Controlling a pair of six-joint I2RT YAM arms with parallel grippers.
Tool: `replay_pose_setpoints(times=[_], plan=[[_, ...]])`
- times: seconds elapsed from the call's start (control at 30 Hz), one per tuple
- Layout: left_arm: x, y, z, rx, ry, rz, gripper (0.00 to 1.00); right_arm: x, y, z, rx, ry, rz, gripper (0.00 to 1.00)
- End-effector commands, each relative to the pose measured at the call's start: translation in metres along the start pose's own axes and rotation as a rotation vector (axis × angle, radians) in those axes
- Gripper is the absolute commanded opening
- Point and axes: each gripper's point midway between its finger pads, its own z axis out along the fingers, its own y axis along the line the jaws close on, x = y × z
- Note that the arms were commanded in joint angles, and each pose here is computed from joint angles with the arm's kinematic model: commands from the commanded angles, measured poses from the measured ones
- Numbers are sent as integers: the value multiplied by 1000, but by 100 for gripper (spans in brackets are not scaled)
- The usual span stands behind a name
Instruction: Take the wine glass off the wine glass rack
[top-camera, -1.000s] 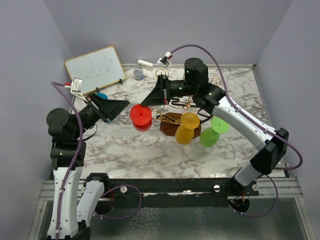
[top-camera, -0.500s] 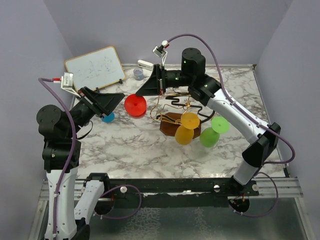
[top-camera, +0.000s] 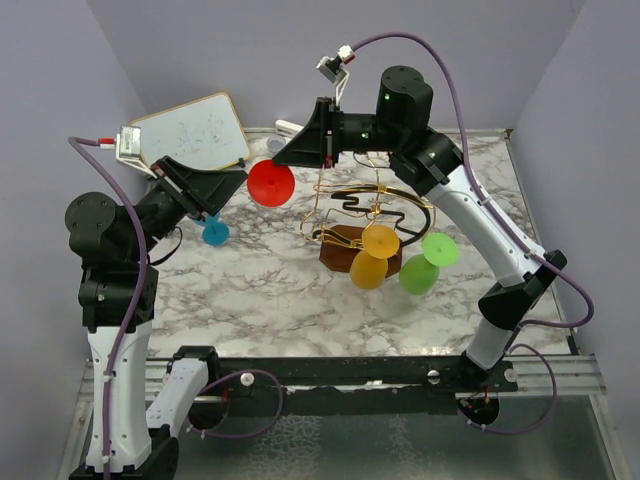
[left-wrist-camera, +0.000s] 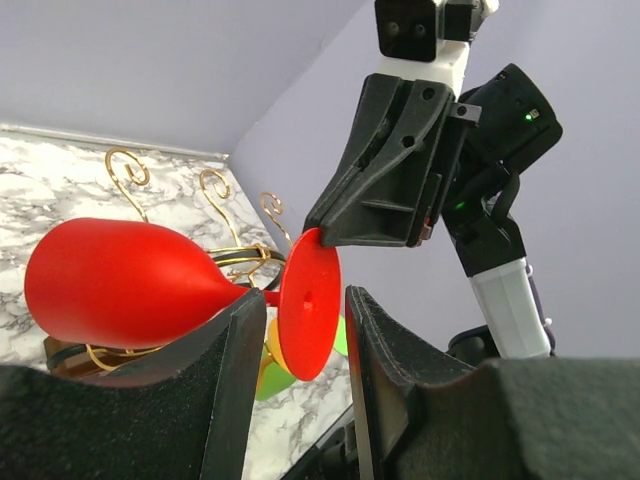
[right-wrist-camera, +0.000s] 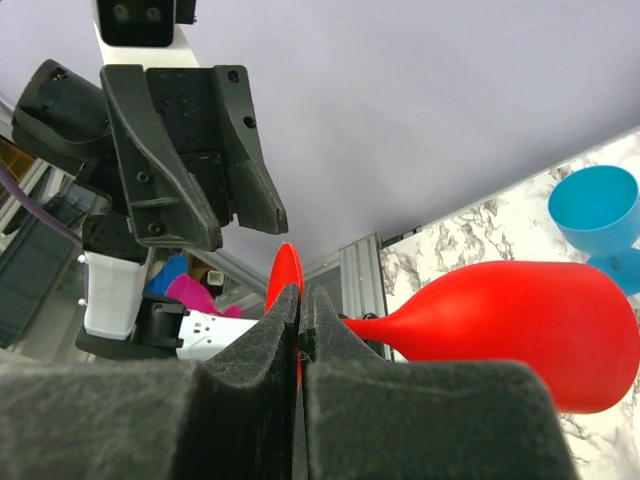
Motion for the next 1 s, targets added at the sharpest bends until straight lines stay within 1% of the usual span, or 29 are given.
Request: replay_pose_setpoints(times=[0.0,0.2,0.37,0.67,0.97], plan=[[0,-12,0,58,1,8,41,-2,4,-11,38,-15,-23,1],[12,-29,-4,187,43,-21,41,1,8,-17,48,-22,-27,1],[21,-22,-7,163,67,-7,41,4,10,-20,46,-24,-25,1],[33,-5,-2,127,107,-28,41,4,12,-22,45,-27,-26,1],[40,0,0,144,136,-50,41,4,10,-20,45,-27,-21,1]])
